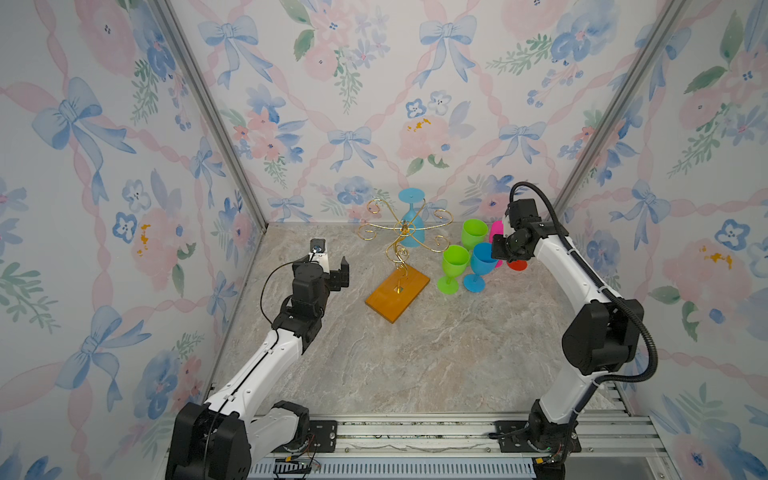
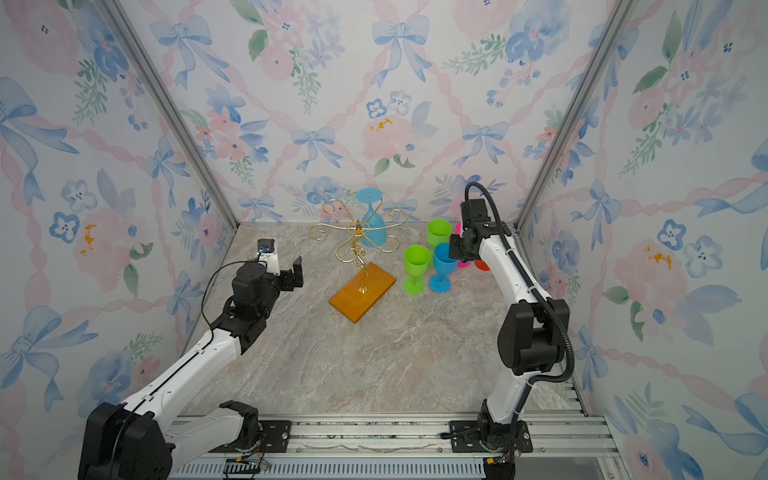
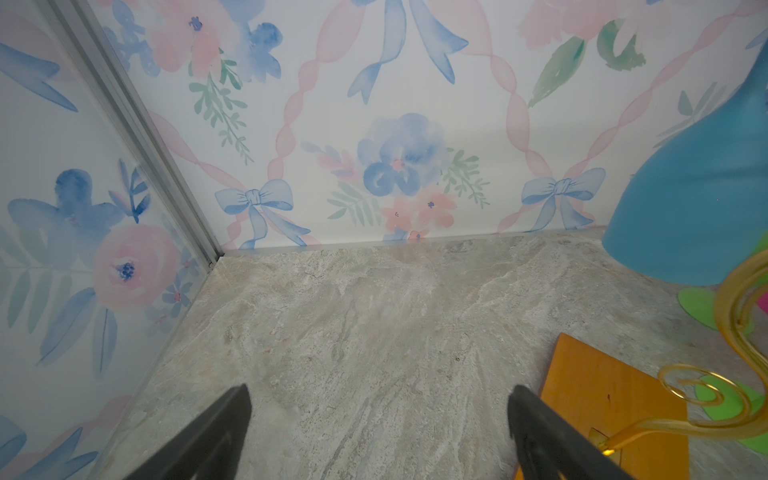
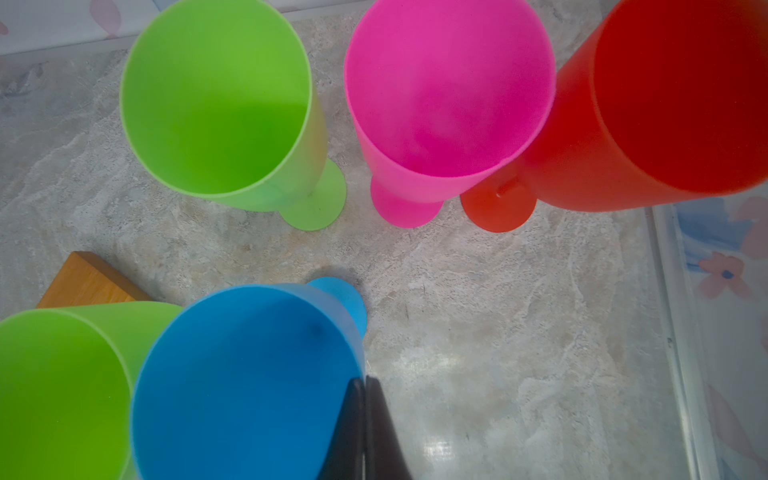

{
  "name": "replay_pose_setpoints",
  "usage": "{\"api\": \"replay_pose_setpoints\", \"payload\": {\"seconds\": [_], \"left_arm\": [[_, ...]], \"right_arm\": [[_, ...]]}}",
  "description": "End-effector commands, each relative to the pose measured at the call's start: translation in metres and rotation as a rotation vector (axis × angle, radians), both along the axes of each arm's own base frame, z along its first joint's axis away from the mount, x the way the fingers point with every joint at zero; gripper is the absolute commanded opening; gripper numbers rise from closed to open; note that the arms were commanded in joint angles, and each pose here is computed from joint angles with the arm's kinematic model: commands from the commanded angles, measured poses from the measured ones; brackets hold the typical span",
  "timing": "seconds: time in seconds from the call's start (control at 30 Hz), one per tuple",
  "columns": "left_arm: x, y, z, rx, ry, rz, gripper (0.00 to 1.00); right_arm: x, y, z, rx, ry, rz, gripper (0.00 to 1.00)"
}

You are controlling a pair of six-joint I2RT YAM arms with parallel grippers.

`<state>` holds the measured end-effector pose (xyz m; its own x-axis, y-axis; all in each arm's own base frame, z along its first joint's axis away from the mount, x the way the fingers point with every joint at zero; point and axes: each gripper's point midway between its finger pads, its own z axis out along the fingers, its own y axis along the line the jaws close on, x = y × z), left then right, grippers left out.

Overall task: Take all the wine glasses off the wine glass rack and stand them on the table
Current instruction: 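Lower the blue glass upright beside the lime-green glasses with the right gripper, then open and raise the right gripper, moving it toward the rack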

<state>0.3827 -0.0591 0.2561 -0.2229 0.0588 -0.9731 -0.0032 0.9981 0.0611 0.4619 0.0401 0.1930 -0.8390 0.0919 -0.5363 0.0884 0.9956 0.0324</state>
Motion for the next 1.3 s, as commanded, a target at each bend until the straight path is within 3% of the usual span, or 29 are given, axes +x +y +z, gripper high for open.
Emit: {"api": "replay_pose_setpoints", "payload": {"seconds": [0.0,0.27,0.6,0.77,1.1,1.27], "left_arm": [[0.001,0.001,0.006,-0.028,-0.023,0.002,0.98],[-0.001,0.002,0.008,-0.028,-0.028,0.004,0.98],[0.0,0.002,0.008,-0.035,-0.03,0.001,0.98],[-0.001,0.002,0.009,-0.037,-0.03,-0.001,0.98],[-0.003,0.004,0.012,-0.048,-0.041,-0.003,0.98],[-0.004,0.003,0.015,-0.057,-0.047,-0.01,0.98]], "right_arm": [[0.002,-0.003,-0.003,-0.005,-0.007,0.007,0.03],[0.0,-0.005,-0.006,-0.017,-0.001,0.006,0.06],[-0.006,-0.003,0.015,-0.004,-0.029,0.019,0.26],[-0.007,0.005,0.046,0.04,-0.085,0.04,0.34],[0.004,0.063,0.116,0.364,-0.204,0.204,0.66],[0.015,0.095,0.14,0.528,-0.212,0.303,0.72]]}}
